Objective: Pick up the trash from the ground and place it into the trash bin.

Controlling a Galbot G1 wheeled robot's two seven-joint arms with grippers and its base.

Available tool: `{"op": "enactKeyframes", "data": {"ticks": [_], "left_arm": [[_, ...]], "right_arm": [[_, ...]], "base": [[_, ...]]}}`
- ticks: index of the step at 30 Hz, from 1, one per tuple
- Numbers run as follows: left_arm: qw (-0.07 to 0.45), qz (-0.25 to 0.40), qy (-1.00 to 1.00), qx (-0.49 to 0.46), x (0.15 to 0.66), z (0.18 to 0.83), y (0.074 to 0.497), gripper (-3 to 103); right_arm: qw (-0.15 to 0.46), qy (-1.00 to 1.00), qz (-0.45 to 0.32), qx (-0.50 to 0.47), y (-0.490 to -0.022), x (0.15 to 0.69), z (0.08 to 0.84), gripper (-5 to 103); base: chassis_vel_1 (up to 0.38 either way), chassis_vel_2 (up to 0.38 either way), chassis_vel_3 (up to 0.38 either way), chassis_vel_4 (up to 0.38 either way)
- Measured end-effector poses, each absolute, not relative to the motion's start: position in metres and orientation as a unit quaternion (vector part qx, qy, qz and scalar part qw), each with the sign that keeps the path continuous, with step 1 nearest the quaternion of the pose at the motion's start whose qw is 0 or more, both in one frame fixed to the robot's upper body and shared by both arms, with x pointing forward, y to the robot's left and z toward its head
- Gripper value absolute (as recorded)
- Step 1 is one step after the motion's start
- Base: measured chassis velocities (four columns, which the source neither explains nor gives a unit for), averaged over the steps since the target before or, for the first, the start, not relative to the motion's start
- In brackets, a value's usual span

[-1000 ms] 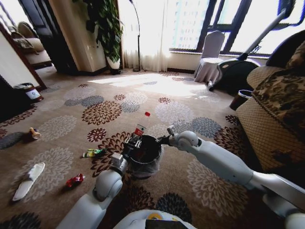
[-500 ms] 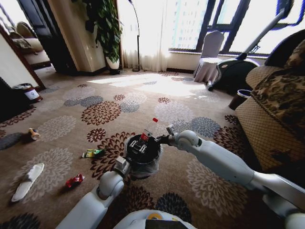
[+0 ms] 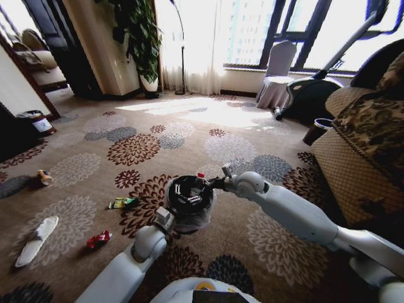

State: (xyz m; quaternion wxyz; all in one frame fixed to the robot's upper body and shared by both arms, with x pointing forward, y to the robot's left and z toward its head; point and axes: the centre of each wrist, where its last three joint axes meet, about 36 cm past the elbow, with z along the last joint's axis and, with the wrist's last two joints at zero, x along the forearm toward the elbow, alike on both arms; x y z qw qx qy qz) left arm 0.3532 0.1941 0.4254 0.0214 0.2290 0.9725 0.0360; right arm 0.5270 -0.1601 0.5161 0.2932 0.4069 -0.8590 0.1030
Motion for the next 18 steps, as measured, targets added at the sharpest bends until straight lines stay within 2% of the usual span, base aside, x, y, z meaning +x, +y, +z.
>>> {"op": "enactKeyframes", "data": {"ticks": [3,5,7,10,12,15,18], "left_arm": [[0.015,0.029,0.983,0.178,0.357,0.439,0.198,100],[-0.013,0.020,0.995,0.100,0.362,0.453,0.203,100],[-0.063,0.009,0.998,0.009,0.370,0.463,0.217,100],[-0.072,0.008,0.997,-0.006,0.371,0.465,0.221,100],[-0.126,0.002,0.987,-0.098,0.369,0.461,0.253,100],[-0.168,-0.011,0.977,-0.134,0.360,0.452,0.269,100],[-0.185,-0.009,0.972,-0.145,0.353,0.437,0.288,100]], "right_arm": [[0.293,-0.861,0.099,0.404,-0.162,0.527,0.514,1],[0.294,-0.863,0.098,0.400,-0.165,0.525,0.511,1],[0.296,-0.865,0.098,0.393,-0.171,0.521,0.506,1],[0.296,-0.865,0.098,0.392,-0.172,0.521,0.505,1],[0.301,-0.872,0.101,0.372,-0.186,0.518,0.497,1],[0.304,-0.879,0.111,0.349,-0.199,0.520,0.489,1],[0.302,-0.884,0.116,0.337,-0.206,0.519,0.484,1]], "base": [[0.000,0.000,0.000,0.000],[0.000,0.000,0.000,0.000],[0.000,0.000,0.000,0.000],[0.000,0.000,0.000,0.000],[0.000,0.000,0.000,0.000],[0.000,0.000,0.000,0.000],[0.000,0.000,0.000,0.000]]}}
